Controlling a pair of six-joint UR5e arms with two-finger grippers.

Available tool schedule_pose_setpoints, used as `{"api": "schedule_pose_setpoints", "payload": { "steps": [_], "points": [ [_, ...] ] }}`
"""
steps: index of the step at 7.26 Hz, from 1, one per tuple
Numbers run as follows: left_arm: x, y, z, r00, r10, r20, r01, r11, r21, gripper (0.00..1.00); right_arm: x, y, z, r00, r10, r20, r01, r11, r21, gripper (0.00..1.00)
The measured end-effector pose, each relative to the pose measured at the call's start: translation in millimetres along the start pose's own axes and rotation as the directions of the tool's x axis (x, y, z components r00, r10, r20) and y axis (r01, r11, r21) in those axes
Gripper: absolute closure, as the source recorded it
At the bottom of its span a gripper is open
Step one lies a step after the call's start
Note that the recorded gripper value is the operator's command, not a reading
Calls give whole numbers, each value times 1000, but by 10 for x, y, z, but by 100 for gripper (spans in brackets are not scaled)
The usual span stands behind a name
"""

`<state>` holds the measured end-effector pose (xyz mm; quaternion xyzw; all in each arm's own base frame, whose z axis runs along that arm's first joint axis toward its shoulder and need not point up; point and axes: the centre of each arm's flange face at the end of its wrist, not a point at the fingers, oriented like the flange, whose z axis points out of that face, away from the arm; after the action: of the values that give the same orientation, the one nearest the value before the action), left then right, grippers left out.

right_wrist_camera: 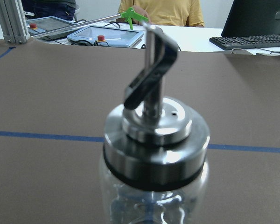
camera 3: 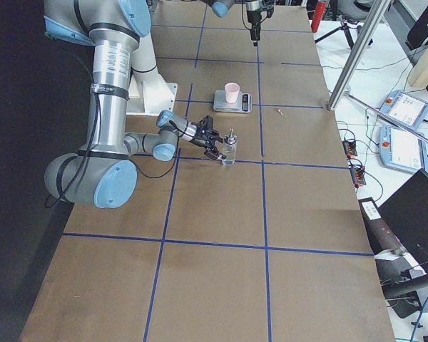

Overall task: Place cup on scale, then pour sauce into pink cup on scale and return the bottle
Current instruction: 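Grasp the glass bottle with the right gripper and lift it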

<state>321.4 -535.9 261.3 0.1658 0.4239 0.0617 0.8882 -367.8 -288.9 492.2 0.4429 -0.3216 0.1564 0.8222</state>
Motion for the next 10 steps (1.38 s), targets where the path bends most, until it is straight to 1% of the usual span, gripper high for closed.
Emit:
{"api": "schedule_pose_setpoints", "payload": {
  "steps": [3,6,9,10],
  "points": [
    [-5,-3,-6,1000,-2,1,2,1000,1,24,15,102,50,1000,-13,21,13,1000,22,0],
    [-6,-3,-6,1000,-5,2,5,1000,1,24,-32,196,137,999,-43,33,42,999,31,0],
    [-3,-3,-11,1000,-7,1,7,1000,2,24,-15,234,182,994,-75,73,71,996,53,0],
    [-3,-3,-12,1000,-9,1,9,1000,2,24,-28,212,192,994,-77,76,73,996,59,0]
  ]
}}
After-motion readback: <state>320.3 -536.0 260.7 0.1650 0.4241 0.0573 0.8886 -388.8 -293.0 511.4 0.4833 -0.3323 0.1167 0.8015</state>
